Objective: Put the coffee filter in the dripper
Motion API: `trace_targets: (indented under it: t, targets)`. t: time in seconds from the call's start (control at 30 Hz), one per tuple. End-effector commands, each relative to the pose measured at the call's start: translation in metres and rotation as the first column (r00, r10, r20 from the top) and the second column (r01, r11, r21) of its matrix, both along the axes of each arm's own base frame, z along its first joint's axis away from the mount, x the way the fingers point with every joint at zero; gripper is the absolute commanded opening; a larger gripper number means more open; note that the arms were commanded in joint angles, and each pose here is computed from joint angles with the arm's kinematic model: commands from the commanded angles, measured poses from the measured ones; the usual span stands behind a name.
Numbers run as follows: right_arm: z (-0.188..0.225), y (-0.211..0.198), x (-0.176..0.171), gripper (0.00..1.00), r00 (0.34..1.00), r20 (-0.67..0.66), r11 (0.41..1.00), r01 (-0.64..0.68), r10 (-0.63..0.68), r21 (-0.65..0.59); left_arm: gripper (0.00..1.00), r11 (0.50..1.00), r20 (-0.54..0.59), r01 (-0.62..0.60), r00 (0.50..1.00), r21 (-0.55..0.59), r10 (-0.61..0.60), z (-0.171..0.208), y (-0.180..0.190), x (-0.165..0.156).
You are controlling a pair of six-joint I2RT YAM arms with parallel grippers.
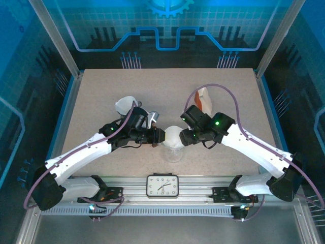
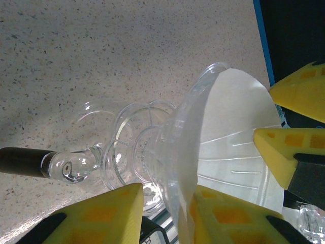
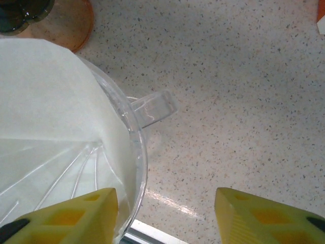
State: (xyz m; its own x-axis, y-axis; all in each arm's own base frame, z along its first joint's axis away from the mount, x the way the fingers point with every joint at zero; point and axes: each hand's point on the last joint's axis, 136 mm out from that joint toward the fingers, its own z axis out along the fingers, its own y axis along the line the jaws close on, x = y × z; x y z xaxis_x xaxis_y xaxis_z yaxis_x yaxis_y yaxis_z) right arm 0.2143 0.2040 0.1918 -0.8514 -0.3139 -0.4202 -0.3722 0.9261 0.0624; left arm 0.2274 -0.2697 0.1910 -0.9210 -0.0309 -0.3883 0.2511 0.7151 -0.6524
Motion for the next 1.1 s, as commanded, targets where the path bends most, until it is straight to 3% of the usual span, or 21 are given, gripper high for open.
trace_targets:
  t: [0.0, 0.23, 0.4, 0.47, 0.73, 1.07]
  targets:
    - [0.002, 0.002, -0.004, 0.46, 1.000, -0.004, 1.000, 0.001, -0.001, 0.022, 0.30, 1.000, -0.008, 0.004, 1.000, 0.001, -0.004, -0.002, 0.001, -0.001]
    - [0.017, 0.015, 0.003, 0.60, 0.999, 0.039, 0.998, -0.024, 0.022, 0.064, 0.31, 1.000, -0.010, 0.000, 1.000, 0.007, 0.000, -0.004, 0.003, -0.001]
    - [0.013, 0.016, -0.001, 0.44, 0.999, 0.027, 0.997, -0.028, 0.026, 0.075, 0.31, 1.000, -0.008, -0.002, 1.000, 0.007, 0.002, -0.004, 0.003, -0.002]
    - [0.009, 0.019, -0.003, 0.43, 1.000, 0.011, 0.996, -0.030, 0.029, 0.081, 0.31, 1.000, -0.011, -0.001, 1.000, 0.010, 0.001, -0.005, 0.004, -0.002]
    - [0.036, 0.015, 0.003, 0.65, 0.995, 0.102, 0.994, -0.022, 0.011, 0.106, 0.36, 1.000, 0.000, -0.008, 1.000, 0.009, 0.008, -0.001, 0.006, -0.003]
    - [0.060, 0.009, 0.005, 0.71, 0.987, 0.158, 0.990, -0.023, 0.001, 0.137, 0.50, 0.999, 0.029, -0.023, 0.999, -0.024, 0.024, 0.014, 0.008, -0.003]
